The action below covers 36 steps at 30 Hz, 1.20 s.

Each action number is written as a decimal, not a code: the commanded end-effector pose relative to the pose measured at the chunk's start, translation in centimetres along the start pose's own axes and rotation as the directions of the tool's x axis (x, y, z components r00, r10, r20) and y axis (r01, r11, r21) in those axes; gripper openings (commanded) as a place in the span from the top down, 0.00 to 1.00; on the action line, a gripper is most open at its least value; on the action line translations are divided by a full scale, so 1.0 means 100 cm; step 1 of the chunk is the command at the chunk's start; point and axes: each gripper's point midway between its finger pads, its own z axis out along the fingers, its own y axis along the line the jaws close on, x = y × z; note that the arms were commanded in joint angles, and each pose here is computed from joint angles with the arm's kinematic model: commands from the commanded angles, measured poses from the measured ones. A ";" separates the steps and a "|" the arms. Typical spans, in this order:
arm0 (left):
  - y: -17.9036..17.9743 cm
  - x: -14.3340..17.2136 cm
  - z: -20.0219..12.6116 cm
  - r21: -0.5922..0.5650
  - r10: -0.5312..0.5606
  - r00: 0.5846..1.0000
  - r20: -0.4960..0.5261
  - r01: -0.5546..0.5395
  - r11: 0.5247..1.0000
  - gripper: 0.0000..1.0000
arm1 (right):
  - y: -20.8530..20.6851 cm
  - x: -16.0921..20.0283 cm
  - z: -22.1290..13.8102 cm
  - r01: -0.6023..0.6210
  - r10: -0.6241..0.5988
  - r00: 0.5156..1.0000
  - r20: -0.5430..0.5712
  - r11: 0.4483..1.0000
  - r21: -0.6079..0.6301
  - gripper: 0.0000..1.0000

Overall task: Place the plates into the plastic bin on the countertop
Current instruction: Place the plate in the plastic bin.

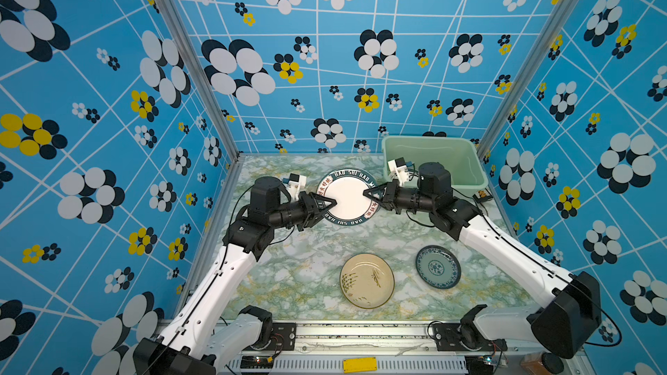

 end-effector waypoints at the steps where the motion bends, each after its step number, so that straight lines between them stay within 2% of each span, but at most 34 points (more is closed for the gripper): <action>1: -0.021 -0.007 -0.012 0.028 0.076 0.996 0.053 -0.078 0.997 0.33 | 0.019 -0.027 -0.015 0.044 -0.046 0.995 0.092 0.999 0.018 1.00; 6: -0.030 -0.018 -0.030 -0.004 0.201 0.964 0.172 -0.203 0.979 0.03 | 0.015 -0.065 -0.038 0.011 -0.025 0.983 0.181 0.997 0.079 1.00; 7: -0.031 -0.020 -0.034 -0.018 0.231 0.953 0.197 -0.232 0.973 0.01 | 0.012 -0.074 -0.045 0.004 -0.024 0.979 0.201 0.995 0.096 1.00; 13: -0.037 -0.026 -0.047 -0.074 0.356 0.897 0.261 -0.349 0.934 0.01 | -0.032 -0.129 -0.096 -0.086 -0.010 0.942 0.336 0.959 0.270 1.00; 19: -0.047 -0.027 -0.043 -0.141 0.518 0.834 0.188 -0.500 0.855 0.01 | -0.084 -0.178 -0.140 -0.202 0.008 0.887 0.462 0.906 0.372 1.00; 24: -0.049 -0.025 -0.022 -0.179 0.631 0.770 0.092 -0.611 0.771 0.01 | -0.117 -0.205 -0.155 -0.231 -0.027 0.873 0.487 0.856 0.462 1.00; 27: -0.048 -0.023 -0.005 -0.182 0.667 0.744 0.048 -0.650 0.738 0.01 | -0.133 -0.221 -0.159 -0.238 -0.042 0.873 0.485 0.832 0.501 1.00; 36: -0.030 -0.019 0.039 -0.177 0.703 0.707 -0.072 -0.703 0.689 0.01 | -0.180 -0.255 -0.163 -0.258 -0.063 0.887 0.457 0.753 0.605 1.00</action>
